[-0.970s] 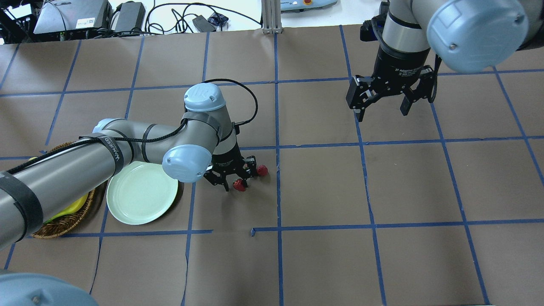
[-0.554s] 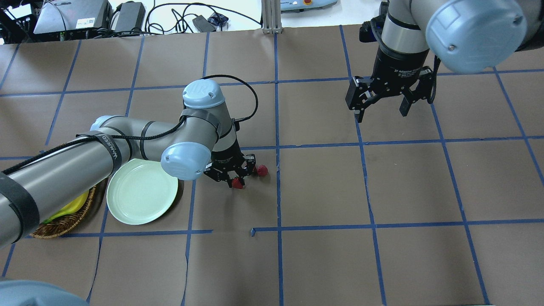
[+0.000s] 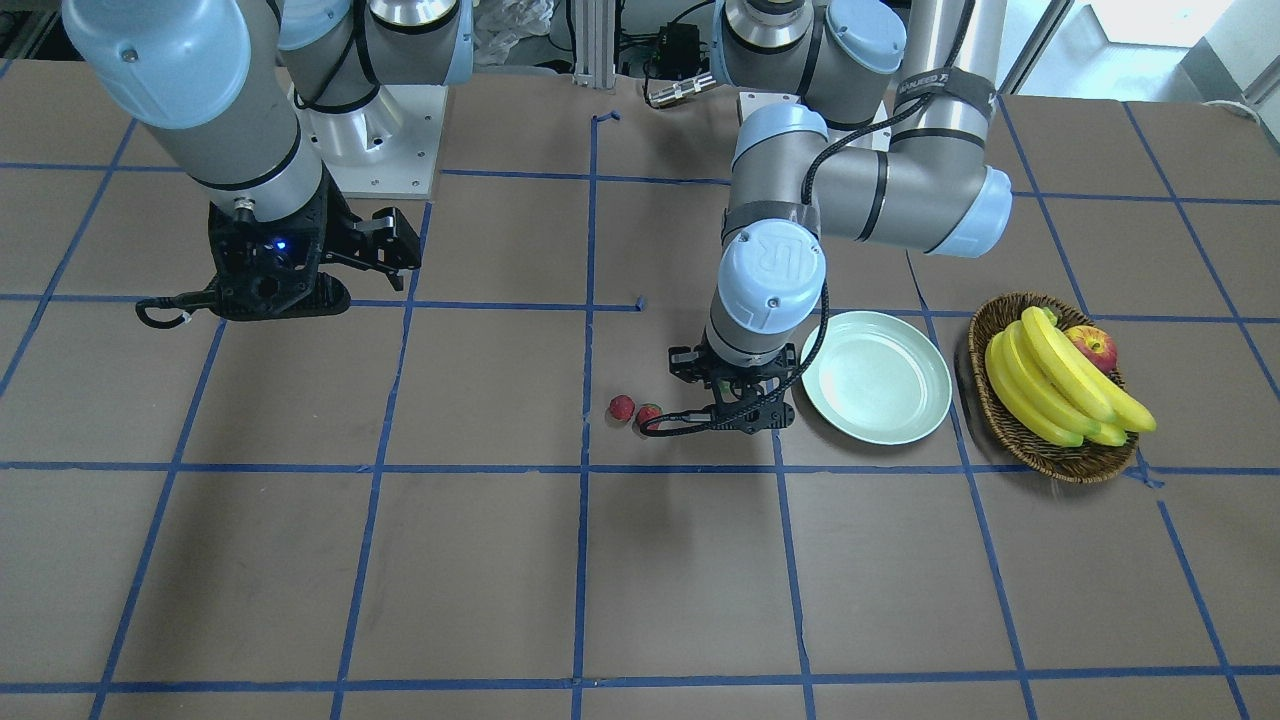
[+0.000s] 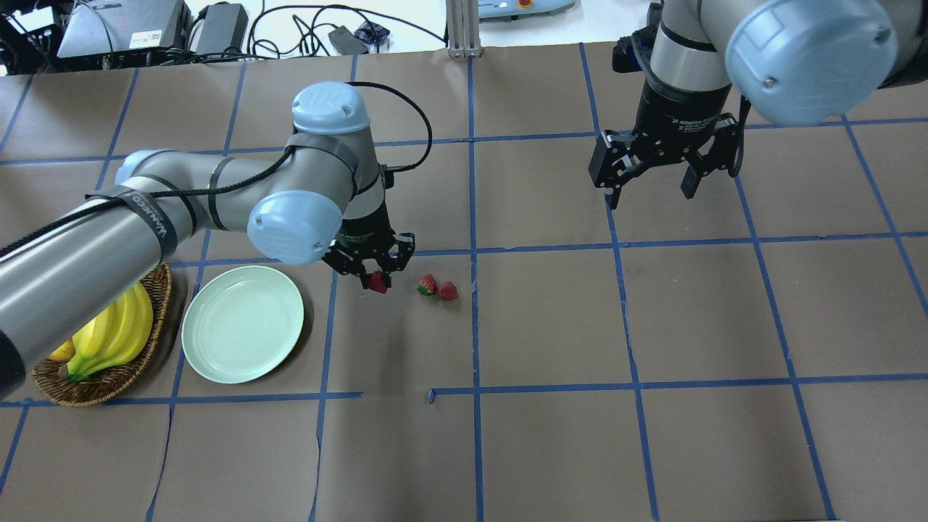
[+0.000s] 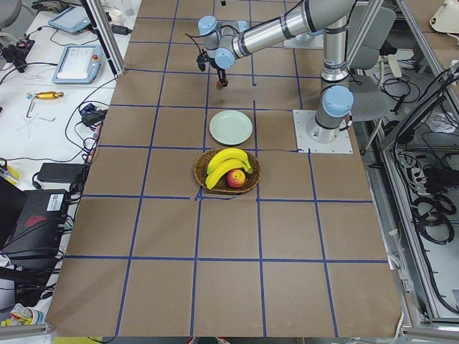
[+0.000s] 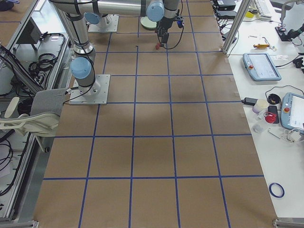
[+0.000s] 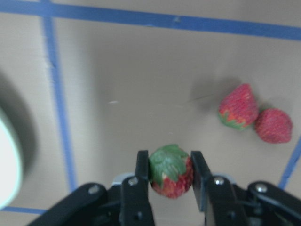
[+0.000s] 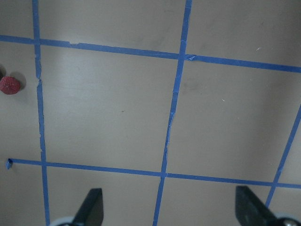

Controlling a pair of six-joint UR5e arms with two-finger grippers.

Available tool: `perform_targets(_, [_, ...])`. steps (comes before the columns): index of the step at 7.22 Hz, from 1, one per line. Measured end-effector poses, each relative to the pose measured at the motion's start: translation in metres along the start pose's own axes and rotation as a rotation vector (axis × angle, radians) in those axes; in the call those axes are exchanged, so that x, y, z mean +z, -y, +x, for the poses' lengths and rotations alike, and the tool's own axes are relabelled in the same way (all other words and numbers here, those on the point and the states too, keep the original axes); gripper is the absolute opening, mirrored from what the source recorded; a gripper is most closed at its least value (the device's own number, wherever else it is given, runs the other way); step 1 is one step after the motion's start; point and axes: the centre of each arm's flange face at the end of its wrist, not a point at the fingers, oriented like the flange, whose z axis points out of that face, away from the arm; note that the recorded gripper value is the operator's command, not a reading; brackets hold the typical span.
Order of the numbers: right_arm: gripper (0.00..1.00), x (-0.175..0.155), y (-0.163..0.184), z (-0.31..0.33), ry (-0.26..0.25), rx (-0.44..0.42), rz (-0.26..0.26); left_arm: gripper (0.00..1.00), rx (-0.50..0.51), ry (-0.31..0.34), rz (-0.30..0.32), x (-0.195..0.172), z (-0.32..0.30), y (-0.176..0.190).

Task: Collect all strawberries into plate
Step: 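Carry the strawberry onto the green plate and open the left gripper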

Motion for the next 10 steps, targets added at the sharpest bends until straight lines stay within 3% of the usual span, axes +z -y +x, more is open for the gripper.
perform_targets(3, [1.00, 0.001, 0.000, 0.000, 0.001, 0.000, 0.000, 0.00, 0.063, 0.062, -0.038, -0.006, -0.107, 0.022])
perform_targets(5, [1.00, 0.001, 0.001, 0.000, 0.001, 0.000, 0.000, 0.03, 0.111, 0.072, -0.097, 0.015, -0.163, 0.022])
perform_targets(6, [1.00, 0.001, 0.001, 0.000, 0.001, 0.001, 0.000, 0.48, 0.111, 0.067, -0.122, 0.027, -0.174, 0.019])
perform_targets(7, [1.00, 0.002, 0.001, 0.000, 0.001, 0.001, 0.000, 0.99, 0.108, 0.062, -0.139, 0.036, -0.178, 0.018])
perform_targets(10, [1.00, 0.001, 0.001, 0.000, 0.001, 0.001, 0.002, 1.00, 0.106, 0.063, -0.122, 0.041, -0.180, 0.020])
